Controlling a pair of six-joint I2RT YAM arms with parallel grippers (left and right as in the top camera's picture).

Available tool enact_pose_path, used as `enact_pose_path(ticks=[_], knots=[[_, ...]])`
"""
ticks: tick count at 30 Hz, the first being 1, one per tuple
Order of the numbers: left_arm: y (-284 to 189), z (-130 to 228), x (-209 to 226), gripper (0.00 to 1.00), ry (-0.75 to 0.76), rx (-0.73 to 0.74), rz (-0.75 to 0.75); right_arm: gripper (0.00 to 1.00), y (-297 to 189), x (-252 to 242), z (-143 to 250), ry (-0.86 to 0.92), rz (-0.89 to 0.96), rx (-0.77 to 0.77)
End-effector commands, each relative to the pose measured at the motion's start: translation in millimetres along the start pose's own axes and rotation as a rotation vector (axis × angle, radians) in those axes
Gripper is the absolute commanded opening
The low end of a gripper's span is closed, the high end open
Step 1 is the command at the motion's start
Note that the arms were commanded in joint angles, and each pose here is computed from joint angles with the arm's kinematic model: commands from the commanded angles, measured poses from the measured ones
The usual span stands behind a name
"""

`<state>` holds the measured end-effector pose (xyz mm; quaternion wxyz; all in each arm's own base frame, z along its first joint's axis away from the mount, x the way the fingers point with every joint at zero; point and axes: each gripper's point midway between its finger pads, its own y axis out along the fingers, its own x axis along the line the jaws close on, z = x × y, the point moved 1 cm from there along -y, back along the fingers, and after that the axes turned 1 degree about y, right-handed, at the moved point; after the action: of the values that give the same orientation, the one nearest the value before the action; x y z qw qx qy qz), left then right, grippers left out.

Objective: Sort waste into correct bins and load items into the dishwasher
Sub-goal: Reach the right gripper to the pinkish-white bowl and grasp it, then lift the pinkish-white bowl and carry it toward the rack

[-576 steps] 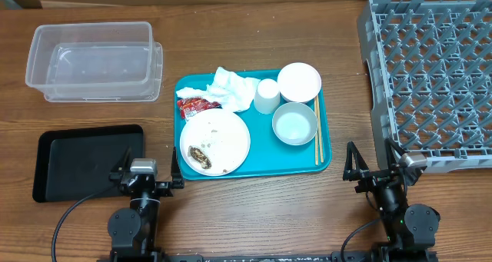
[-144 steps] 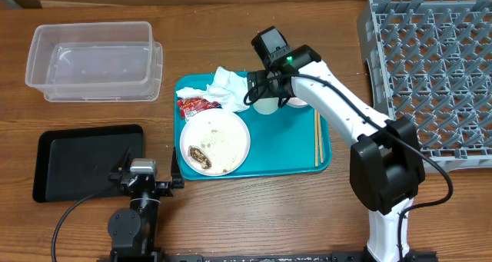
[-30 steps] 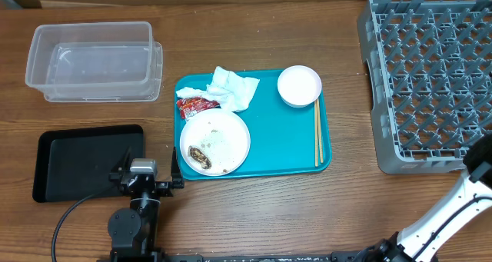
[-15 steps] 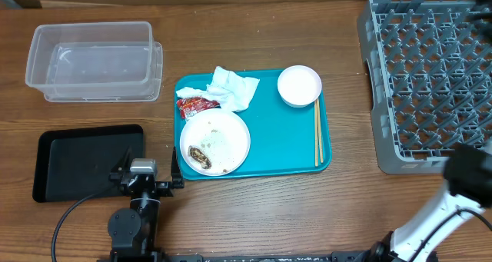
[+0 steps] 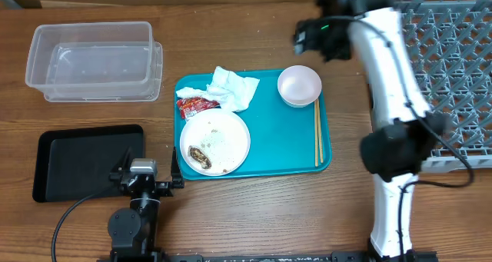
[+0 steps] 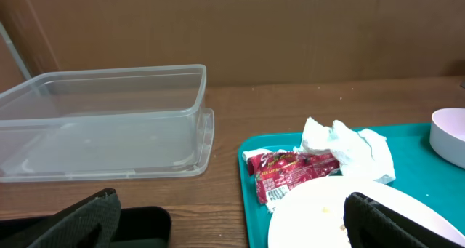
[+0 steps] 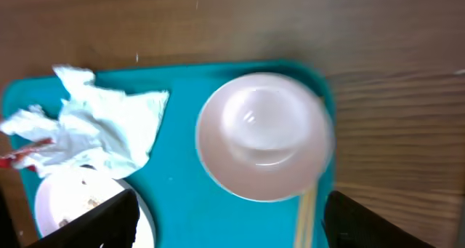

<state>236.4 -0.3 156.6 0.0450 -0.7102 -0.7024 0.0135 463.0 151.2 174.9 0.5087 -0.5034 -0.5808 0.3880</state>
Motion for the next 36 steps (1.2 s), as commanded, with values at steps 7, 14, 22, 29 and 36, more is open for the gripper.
enact_pose_path(ticks=[7,14,22,29,36], knots=[[-0.2,0.6,3.3,1.00,-0.007,-0.004,-0.016,0.55,81.6,36.1,30.1,-0.040,0.137,0.058],[-0.2,0.6,3.3,1.00,-0.007,-0.004,-0.016,0.52,120.1,27.8,47.2,-0.063,0.249,0.057],[-0.2,0.6,3.3,1.00,-0.007,-0.004,-0.016,0.36,124.8,26.0,50.2,-0.061,0.253,0.064],[-0.2,0.6,3.4,1.00,-0.007,-0.004,-0.017,0.04,116.3,37.3,60.0,-0.060,0.202,0.119],[-0.2,0.6,3.3,1.00,-0.007,-0.004,-0.016,0.04,30.6,32.4,24.6,-0.005,0.167,0.027]])
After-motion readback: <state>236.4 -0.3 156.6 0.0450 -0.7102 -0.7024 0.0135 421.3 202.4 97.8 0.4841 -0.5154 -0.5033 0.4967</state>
